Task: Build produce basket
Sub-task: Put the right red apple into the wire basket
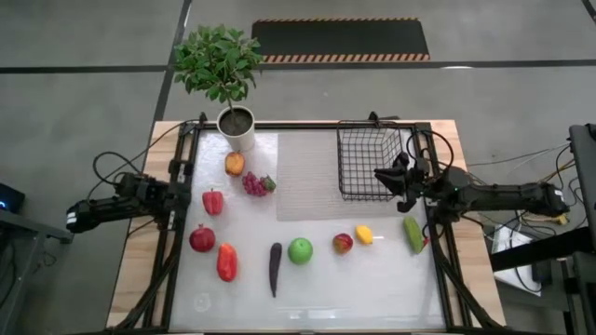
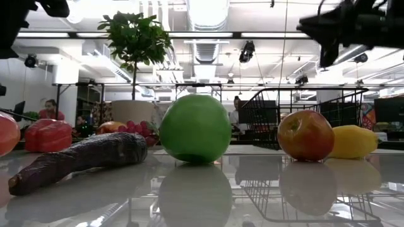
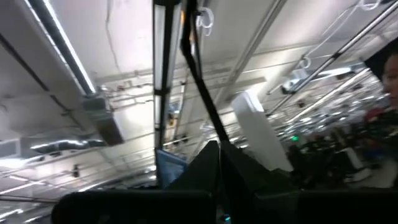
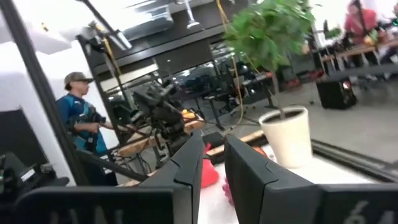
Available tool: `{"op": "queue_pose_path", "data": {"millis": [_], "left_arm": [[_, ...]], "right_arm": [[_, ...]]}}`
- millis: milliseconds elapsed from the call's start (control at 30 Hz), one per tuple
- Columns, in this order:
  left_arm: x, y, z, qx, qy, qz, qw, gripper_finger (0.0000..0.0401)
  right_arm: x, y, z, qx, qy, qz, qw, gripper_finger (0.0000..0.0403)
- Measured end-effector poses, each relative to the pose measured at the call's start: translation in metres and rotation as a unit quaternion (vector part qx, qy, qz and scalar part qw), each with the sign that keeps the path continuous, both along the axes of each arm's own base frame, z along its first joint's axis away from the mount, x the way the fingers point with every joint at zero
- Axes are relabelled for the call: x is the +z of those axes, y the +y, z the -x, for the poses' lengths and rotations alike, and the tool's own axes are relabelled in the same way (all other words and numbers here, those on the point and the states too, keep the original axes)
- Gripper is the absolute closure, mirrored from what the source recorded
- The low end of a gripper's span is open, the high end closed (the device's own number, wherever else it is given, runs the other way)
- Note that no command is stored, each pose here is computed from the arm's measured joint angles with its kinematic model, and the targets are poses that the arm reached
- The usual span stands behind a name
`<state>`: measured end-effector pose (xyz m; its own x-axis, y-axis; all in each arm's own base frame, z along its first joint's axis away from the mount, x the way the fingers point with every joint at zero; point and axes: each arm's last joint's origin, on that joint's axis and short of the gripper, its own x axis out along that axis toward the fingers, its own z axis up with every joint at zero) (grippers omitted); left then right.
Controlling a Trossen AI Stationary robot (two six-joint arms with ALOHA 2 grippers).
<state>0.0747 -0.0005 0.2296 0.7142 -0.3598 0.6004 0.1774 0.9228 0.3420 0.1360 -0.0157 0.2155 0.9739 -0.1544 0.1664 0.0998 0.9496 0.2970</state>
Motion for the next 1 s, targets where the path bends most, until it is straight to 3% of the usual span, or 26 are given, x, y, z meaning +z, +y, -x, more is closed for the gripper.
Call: {"op": "queue_pose_path", "data": {"millis": [367, 600, 1000], "left_arm": [[0.003, 0.0, 0.003, 0.029, -0.034, -0.009, 0.999, 0.0401], [0.008, 0.0, 0.007, 0.03, -0.063, -0.014, 0.997, 0.0401], [0.009, 0.0, 0.007, 0.046, -0.074, -0.032, 0.996, 0.0401]], "right_arm": [[0.038, 0.024, -0.027, 0.076, 0.05, 0.048, 0.995, 0.036], [0.049, 0.047, -0.045, 0.138, 0.151, 0.082, 0.976, 0.036], [0.07, 0.102, -0.08, 0.22, 0.268, 0.04, 0.937, 0.036]]}}
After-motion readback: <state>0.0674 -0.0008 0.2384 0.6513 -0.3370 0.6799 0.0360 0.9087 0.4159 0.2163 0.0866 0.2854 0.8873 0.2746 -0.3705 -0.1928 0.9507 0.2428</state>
